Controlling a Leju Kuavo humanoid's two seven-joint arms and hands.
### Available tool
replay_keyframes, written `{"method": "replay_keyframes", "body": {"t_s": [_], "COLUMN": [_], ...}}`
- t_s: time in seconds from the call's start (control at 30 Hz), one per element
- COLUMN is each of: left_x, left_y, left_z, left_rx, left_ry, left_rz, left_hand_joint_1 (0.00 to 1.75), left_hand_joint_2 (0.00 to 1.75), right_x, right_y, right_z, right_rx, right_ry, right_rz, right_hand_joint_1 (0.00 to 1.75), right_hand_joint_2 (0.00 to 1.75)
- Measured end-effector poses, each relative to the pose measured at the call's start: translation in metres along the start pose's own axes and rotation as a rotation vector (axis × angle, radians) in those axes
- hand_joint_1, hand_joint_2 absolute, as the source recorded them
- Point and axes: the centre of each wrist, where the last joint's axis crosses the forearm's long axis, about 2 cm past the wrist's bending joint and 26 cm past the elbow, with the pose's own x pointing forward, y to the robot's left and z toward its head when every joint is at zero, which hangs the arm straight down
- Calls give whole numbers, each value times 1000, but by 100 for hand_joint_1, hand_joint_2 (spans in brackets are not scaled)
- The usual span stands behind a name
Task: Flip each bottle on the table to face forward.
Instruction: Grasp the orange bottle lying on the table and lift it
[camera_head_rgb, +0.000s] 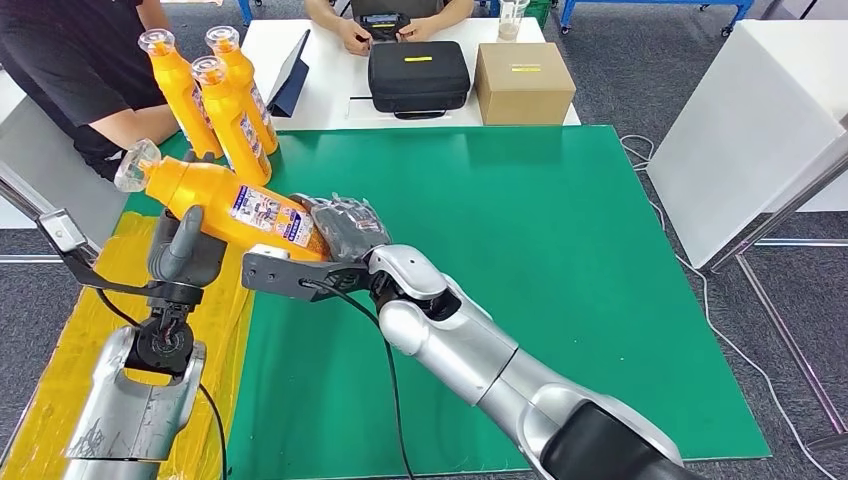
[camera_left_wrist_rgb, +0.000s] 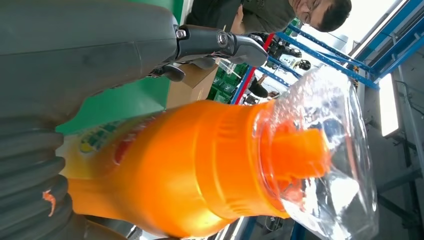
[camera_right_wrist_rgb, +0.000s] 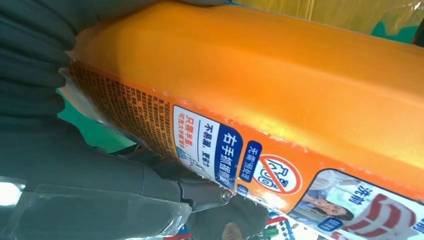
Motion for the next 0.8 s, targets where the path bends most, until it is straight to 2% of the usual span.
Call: {"method": "replay_keyframes", "body": {"t_s": [0.33,0.8], "left_x": [-3,-12], "left_y": [-6,-15], "left_z": [0,-1], "left_rx": [-13,-48], "left_ry": [26,79], "left_rz": [-29,-82], "left_hand_joint_1": [0,0], "left_hand_joint_2": [175,175], "right_x": [15,27], "right_y": [5,-1], "right_z": [-1,-5], "right_rx": [38,31], "right_ry": [-4,6], "right_rz": [5,45], "right_hand_joint_1": [175,175], "right_hand_joint_2": [175,175]}}
